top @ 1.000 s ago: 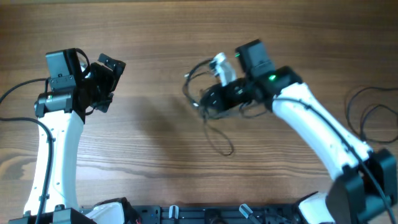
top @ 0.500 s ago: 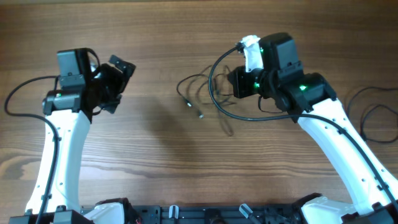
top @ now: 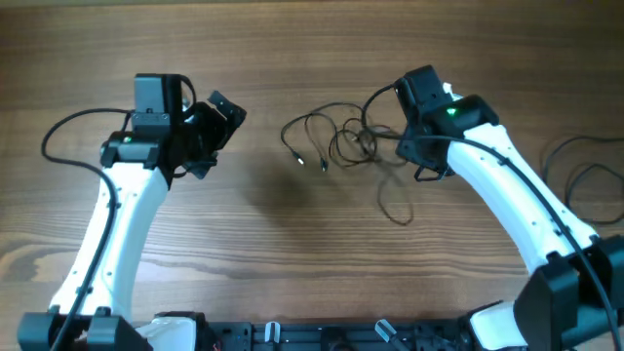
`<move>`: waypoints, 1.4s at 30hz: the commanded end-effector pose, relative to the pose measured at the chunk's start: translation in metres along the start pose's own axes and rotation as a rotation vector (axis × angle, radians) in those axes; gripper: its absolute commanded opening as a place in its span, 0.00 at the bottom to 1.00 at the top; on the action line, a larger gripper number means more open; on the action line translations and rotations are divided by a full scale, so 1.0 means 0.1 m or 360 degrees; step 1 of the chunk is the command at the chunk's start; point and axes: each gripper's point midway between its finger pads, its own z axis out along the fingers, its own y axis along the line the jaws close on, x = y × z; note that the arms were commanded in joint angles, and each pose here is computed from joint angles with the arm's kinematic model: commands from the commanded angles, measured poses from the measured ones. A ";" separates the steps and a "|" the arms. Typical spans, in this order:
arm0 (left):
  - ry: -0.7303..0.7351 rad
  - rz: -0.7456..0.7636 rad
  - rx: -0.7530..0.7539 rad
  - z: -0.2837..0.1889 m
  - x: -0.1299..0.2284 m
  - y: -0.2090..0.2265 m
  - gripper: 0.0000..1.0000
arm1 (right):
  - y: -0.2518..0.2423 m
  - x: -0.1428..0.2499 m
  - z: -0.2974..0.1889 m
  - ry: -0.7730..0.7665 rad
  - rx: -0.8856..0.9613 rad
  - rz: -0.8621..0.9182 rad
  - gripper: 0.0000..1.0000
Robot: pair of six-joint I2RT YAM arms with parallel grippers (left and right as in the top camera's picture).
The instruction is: Untangle cables
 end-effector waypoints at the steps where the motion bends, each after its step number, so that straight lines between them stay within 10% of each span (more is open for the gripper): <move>1: 0.0096 0.0051 -0.0027 0.18 0.16 -0.03 1.00 | -0.11 -0.12 0.06 -0.0015 0.0053 0.0082 0.77; 15: 0.0357 0.0342 0.0400 0.68 1.16 -1.05 1.00 | -0.18 -0.38 0.17 0.0145 -0.0289 0.0252 0.98; 28: 0.0477 0.0176 0.0499 1.65 1.60 -1.20 0.75 | -0.34 -0.40 0.20 0.0172 -0.0250 0.0310 0.99; 32: 0.0473 0.0208 0.0545 1.85 1.70 -1.22 0.55 | -0.33 -0.40 0.20 0.0172 -0.0252 0.0308 0.99; 37: 0.0466 0.0188 0.0407 2.05 1.74 -0.98 0.04 | -0.33 -0.41 0.20 0.0165 -0.0257 0.0294 1.00; 42: 0.0485 0.0341 0.0571 1.77 1.51 -1.18 0.04 | -0.03 -0.36 0.12 0.0201 -0.0545 -0.0071 1.00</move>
